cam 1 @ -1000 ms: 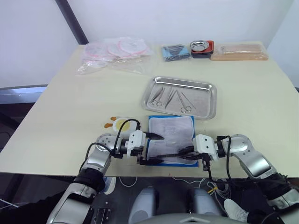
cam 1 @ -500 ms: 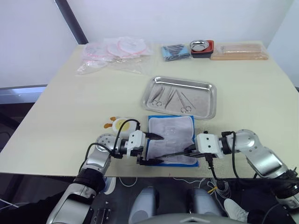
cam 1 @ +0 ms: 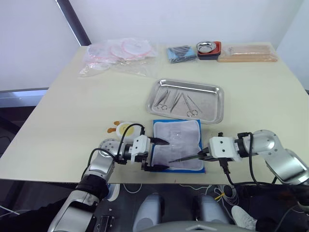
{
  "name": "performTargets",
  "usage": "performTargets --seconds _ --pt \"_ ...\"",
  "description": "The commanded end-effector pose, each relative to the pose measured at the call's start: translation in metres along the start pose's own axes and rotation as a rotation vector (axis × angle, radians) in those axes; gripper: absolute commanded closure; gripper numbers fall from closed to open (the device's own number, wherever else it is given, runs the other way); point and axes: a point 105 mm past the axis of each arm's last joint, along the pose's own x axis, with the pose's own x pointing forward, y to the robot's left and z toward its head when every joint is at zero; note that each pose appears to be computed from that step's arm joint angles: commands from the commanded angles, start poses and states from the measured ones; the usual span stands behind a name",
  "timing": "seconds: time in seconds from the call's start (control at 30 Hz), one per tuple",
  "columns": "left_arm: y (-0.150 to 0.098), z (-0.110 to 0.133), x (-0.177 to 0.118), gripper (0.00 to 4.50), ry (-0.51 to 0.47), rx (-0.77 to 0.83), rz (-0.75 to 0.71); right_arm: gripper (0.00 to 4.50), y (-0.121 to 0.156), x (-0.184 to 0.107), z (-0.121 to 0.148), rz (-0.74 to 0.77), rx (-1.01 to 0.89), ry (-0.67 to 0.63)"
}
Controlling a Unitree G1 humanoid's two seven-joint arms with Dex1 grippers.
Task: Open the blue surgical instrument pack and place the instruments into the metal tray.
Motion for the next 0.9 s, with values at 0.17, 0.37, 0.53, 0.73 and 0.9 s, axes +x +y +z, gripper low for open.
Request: performTargets --seconds 0.17,0.37,0.53,0.73,0.9 --pt "-0.033 -0.055 -0.002 0.00 0.176 -0.211 -0.044 4.38 -0.011 -0.033 0.001 -0.058 -0.042 0.025" --pt "-0.032 -0.054 -0.001 0.00 0.173 -0.208 -0.045 4.38 -0.015 -0.053 -0.005 -0.065 -0.038 0.051" --pt "-0.032 -0.054 -0.001 0.00 0.170 -0.210 -0.044 4.38 -0.016 -0.067 -0.004 -0.064 -0.002 0.008" --pt "-0.033 -0.054 0.000 0.00 0.168 -0.214 -0.044 4.38 -0.035 -0.076 0.002 -0.200 0.089 -0.070" --pt "-0.032 -0.053 0.000 0.00 0.168 -0.211 -0.043 4.38 -0.063 -0.067 0.007 -0.369 0.209 -0.167"
